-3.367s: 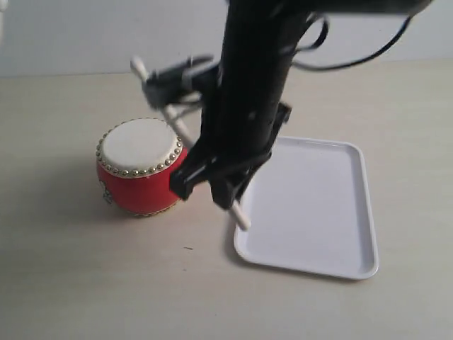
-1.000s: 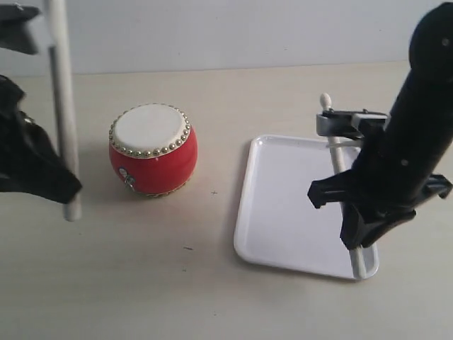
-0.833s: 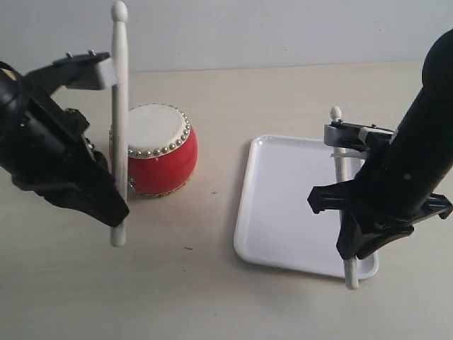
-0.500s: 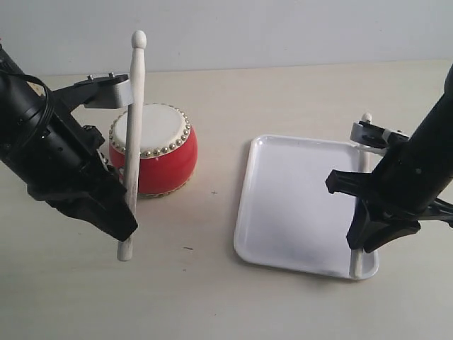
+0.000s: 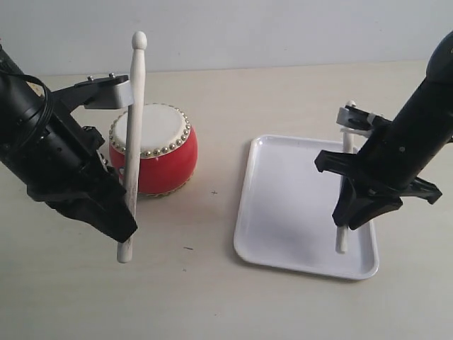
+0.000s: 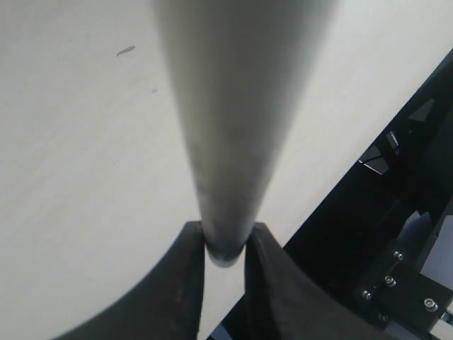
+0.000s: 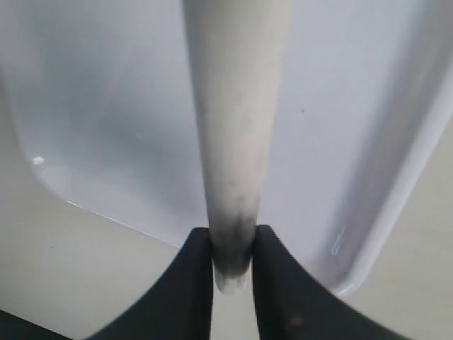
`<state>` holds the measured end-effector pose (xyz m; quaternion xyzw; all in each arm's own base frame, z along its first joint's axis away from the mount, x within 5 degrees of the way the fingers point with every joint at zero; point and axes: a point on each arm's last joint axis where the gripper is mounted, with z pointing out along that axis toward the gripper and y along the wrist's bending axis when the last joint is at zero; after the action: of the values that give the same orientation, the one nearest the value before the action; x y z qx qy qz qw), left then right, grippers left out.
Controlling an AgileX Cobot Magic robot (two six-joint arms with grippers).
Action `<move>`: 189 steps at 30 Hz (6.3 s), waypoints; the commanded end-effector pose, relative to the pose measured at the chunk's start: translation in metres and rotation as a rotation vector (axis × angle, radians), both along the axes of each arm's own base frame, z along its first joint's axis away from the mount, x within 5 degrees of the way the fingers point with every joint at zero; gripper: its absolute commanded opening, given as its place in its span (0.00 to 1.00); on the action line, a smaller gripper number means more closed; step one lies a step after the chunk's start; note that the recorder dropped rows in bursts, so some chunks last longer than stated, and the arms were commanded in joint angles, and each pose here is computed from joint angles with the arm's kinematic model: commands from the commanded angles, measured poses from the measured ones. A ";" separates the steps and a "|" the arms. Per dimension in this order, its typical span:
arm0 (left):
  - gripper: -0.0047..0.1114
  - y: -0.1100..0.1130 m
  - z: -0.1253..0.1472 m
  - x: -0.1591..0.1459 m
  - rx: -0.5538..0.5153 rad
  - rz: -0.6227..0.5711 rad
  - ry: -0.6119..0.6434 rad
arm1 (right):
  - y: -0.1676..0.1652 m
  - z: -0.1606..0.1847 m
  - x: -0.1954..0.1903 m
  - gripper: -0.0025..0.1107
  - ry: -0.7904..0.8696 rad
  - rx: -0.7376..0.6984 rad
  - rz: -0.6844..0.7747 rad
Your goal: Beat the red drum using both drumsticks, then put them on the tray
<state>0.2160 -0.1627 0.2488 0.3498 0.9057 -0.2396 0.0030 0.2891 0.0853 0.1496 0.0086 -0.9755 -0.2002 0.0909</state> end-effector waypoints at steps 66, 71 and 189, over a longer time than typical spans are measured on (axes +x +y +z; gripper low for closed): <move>0.04 -0.154 -0.042 0.086 0.019 -0.021 0.090 | -0.037 0.184 -0.074 0.02 -0.732 -0.174 0.025; 0.04 -0.170 -0.056 0.079 -0.004 -0.029 0.153 | -0.038 0.189 -0.080 0.02 -0.754 -0.171 0.022; 0.04 0.146 -0.048 -0.152 -0.198 0.637 -1.350 | -0.058 0.129 -0.176 0.02 -1.244 -0.151 -0.069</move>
<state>0.0686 -0.0209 0.2130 0.1688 0.7425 -0.0425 0.6469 0.1139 0.0283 0.2789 0.0865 -0.8590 -0.0917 -0.4963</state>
